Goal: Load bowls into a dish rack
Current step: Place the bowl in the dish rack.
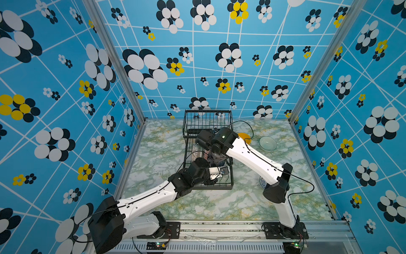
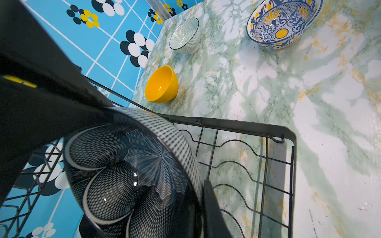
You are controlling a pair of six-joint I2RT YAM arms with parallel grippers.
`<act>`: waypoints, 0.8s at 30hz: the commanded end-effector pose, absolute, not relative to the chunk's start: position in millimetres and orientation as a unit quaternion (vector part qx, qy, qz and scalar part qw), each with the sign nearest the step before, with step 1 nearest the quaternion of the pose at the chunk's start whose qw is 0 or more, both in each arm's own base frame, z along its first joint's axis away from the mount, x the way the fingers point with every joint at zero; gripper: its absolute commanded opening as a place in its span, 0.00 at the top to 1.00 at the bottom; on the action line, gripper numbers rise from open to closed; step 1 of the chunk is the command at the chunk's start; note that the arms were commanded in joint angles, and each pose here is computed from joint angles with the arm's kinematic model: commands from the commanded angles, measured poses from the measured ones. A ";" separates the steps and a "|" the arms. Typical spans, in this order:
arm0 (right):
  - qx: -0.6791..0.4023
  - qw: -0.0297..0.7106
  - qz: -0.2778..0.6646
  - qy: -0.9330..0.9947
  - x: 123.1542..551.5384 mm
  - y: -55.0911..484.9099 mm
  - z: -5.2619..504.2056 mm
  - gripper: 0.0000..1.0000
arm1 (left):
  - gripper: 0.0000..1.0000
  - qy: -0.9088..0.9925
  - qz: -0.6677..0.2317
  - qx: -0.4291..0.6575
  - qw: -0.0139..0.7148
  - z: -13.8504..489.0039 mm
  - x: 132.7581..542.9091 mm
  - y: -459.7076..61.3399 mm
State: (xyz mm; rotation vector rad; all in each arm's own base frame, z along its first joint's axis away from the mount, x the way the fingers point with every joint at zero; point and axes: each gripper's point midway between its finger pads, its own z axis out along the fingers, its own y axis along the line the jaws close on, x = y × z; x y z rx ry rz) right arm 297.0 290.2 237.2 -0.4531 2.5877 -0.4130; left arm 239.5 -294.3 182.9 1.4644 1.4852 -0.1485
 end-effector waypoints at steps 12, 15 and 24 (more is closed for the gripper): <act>-0.165 0.215 -0.114 0.956 283.9 277.1 228.1 0.79 | 1.00 0.626 -0.083 0.597 0.495 169.2 233.2 -296.9; -0.165 0.214 -0.091 0.958 282.8 280.9 225.2 0.74 | 1.00 0.629 -0.084 0.598 0.489 164.1 232.5 -297.9; -0.141 0.234 -0.033 0.961 286.4 280.2 233.9 0.66 | 1.00 0.646 -0.097 0.588 0.477 153.0 227.9 -297.9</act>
